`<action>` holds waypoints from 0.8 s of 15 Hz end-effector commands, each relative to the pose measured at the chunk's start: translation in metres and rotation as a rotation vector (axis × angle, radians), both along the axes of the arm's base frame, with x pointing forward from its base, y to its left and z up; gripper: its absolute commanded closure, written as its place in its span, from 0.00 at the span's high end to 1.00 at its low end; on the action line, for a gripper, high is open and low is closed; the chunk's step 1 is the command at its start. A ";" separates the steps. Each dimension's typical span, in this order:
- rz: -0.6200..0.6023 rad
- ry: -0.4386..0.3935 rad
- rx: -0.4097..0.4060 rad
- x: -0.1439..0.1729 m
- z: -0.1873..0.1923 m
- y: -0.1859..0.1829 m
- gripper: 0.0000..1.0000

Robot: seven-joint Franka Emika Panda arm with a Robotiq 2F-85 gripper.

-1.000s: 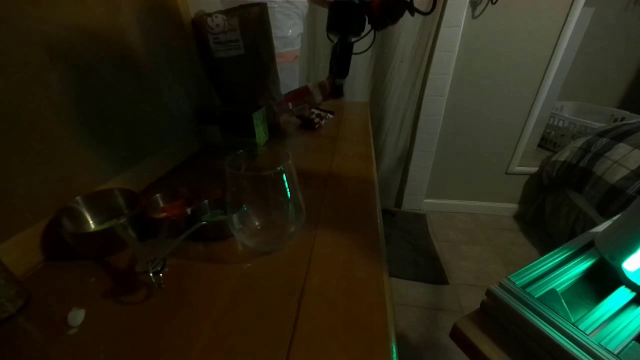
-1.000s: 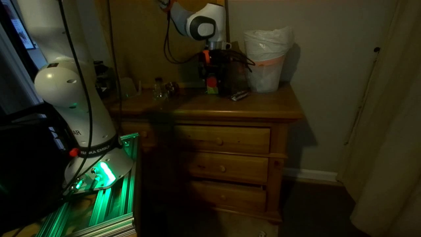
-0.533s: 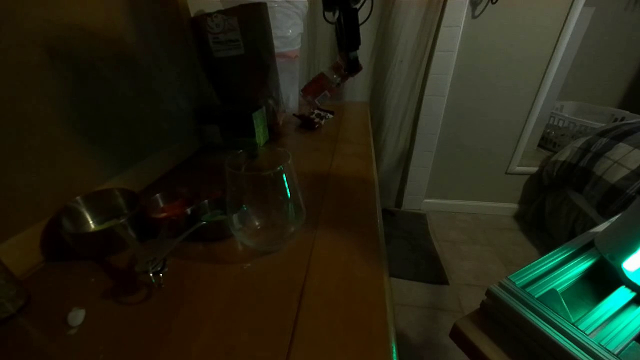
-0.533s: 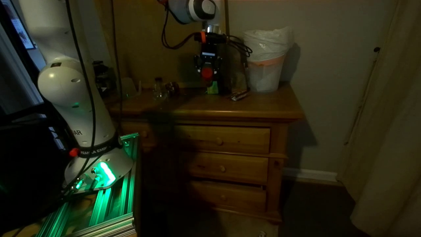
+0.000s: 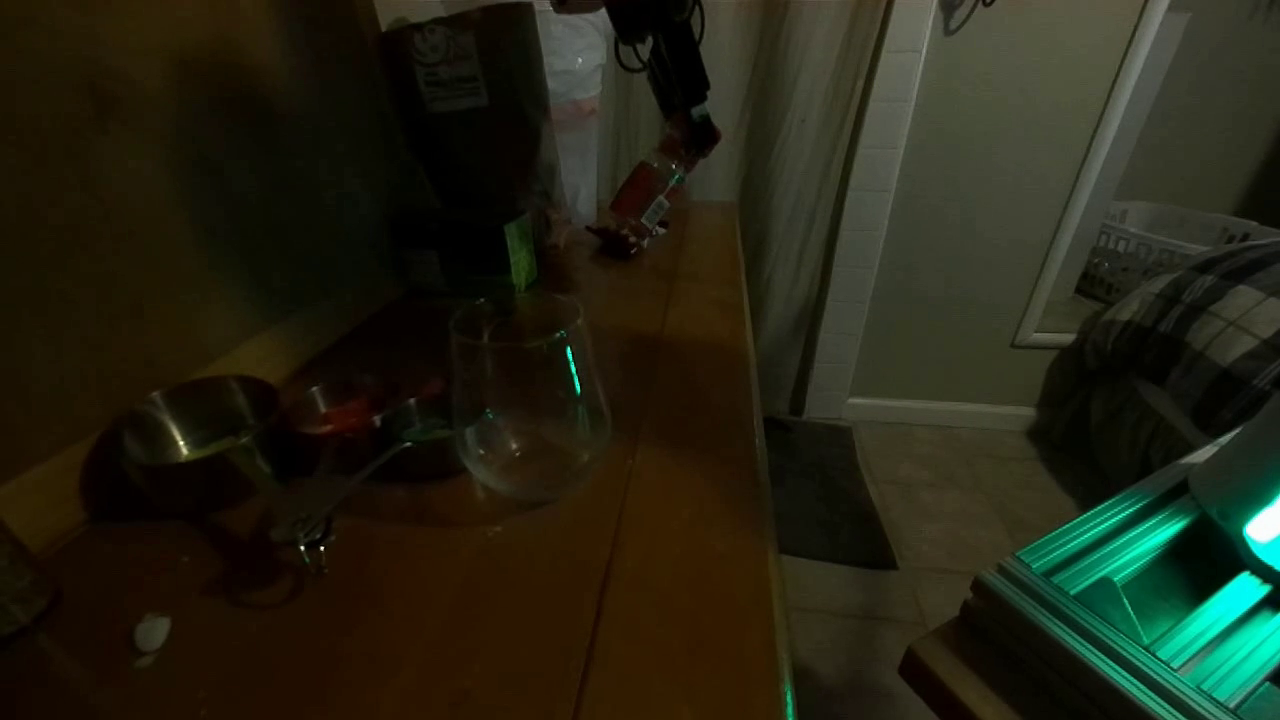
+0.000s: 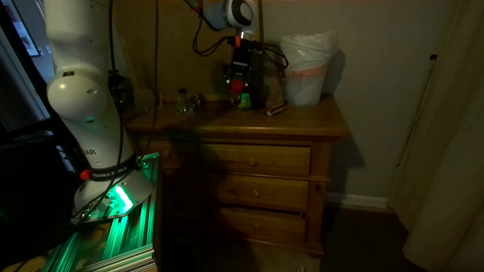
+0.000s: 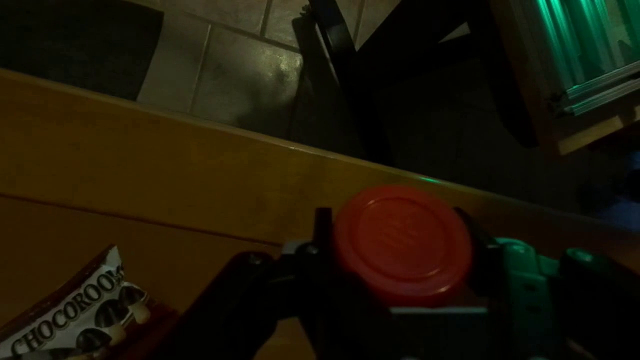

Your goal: Put the bottle upright

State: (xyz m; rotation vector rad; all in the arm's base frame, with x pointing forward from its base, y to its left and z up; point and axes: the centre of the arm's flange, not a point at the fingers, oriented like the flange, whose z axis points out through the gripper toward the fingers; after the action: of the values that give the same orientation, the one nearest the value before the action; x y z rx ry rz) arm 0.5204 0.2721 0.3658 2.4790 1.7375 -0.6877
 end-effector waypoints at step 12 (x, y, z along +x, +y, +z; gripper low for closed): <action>0.215 0.157 -0.267 -0.018 -0.022 0.067 0.33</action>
State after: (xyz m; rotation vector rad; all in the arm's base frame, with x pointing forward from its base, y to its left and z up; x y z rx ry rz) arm 0.4833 0.3032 0.3632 2.1876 1.8295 -0.9604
